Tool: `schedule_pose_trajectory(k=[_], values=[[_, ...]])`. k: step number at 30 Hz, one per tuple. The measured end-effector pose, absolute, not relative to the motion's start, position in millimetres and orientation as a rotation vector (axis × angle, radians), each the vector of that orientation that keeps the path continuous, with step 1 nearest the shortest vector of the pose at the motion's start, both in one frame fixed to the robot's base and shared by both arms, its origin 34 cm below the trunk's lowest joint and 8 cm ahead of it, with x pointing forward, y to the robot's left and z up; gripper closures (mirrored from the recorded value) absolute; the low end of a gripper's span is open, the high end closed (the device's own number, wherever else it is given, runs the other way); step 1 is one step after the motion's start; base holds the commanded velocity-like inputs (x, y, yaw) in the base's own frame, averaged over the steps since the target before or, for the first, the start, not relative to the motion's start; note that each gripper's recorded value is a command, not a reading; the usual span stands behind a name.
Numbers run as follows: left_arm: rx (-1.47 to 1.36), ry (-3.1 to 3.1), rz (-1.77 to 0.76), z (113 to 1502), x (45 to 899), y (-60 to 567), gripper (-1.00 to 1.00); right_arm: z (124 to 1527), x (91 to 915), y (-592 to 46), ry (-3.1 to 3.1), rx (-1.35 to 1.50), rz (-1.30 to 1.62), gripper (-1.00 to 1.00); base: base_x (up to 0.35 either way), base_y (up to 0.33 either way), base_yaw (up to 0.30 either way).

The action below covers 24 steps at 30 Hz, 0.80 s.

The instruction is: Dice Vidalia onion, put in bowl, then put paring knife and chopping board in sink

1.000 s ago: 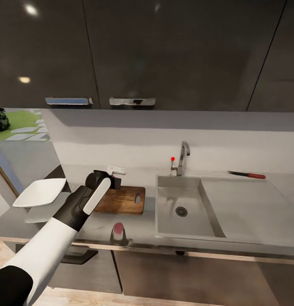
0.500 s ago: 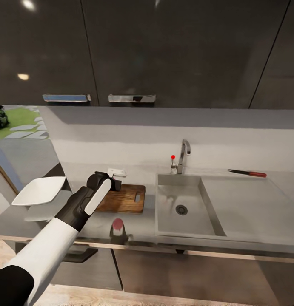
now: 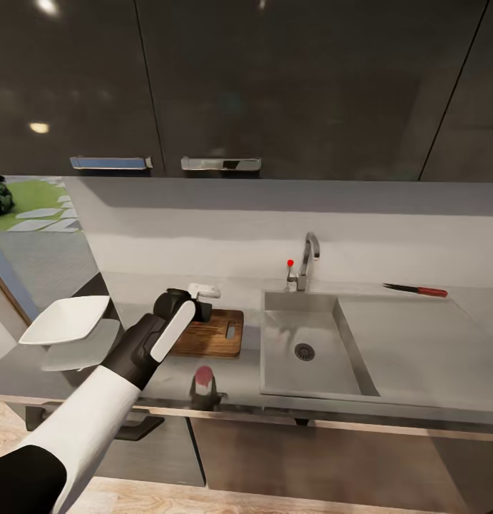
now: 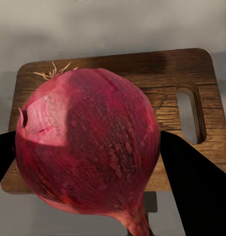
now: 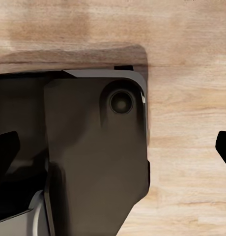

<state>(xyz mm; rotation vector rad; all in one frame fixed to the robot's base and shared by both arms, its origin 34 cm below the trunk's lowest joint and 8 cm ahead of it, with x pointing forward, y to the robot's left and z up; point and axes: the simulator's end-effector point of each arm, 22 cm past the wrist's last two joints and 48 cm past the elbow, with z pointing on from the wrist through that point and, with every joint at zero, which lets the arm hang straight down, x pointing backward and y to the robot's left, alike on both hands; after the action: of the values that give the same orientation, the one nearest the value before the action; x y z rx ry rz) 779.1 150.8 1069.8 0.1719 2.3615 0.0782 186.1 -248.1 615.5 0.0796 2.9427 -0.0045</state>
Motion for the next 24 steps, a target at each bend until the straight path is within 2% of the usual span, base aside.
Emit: schedule_pose_trajectory(k=[10,24], values=[[0.159,2.407,0.112,1051,776,163,1.0,618,216,-245,2.879,0.1,0.005,-1.0,0.0,0.0,0.0],[0.156,2.428,0.118,1038,777,166,1.0,617,210,-245,2.895,0.105,0.005,-1.0,0.0,0.0,0.0]])
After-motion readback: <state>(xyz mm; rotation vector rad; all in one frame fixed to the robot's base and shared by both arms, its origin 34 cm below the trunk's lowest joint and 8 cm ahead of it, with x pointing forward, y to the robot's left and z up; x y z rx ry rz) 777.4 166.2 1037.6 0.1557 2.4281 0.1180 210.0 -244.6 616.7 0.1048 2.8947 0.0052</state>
